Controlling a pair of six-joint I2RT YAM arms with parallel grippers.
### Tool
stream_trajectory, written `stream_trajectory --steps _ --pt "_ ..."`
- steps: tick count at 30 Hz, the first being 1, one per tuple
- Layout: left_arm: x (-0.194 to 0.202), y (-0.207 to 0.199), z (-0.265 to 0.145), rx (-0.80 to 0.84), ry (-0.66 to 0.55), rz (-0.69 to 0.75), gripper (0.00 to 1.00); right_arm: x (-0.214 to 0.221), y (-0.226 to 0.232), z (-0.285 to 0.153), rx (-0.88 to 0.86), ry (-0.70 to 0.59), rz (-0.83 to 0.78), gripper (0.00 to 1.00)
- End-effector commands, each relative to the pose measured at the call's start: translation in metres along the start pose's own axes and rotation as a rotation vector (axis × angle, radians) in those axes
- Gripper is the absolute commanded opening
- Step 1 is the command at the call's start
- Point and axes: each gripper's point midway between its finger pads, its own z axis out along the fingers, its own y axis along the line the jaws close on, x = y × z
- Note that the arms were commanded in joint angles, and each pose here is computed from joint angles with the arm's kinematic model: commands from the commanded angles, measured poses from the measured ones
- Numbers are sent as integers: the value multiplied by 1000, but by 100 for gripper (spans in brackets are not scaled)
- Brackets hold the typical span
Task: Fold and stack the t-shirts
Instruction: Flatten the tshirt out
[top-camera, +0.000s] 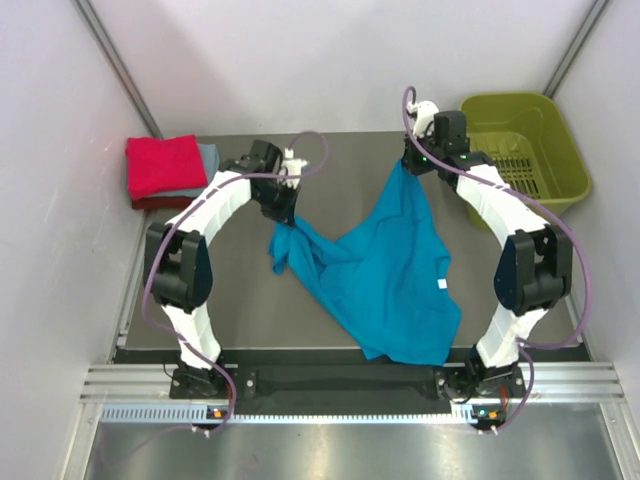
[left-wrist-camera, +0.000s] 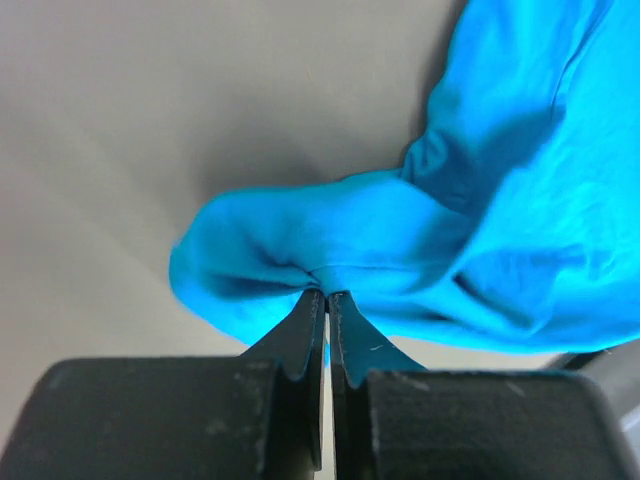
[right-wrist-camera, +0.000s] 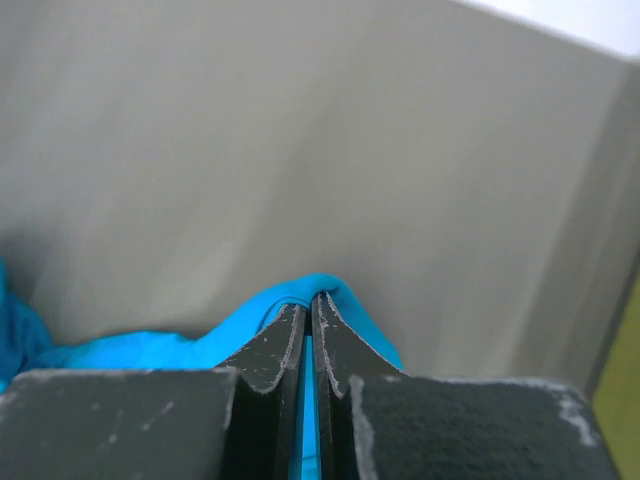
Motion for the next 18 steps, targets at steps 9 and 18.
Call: stream_trajectory --steps 9,18 --pt "-33 -1 -58 -97 -142 116 4 -56 17 -55 1 -182 -60 0" --pt "-18 20 8 -74 -24 -33 42 -52 19 -48 -20 -167 -40 0"
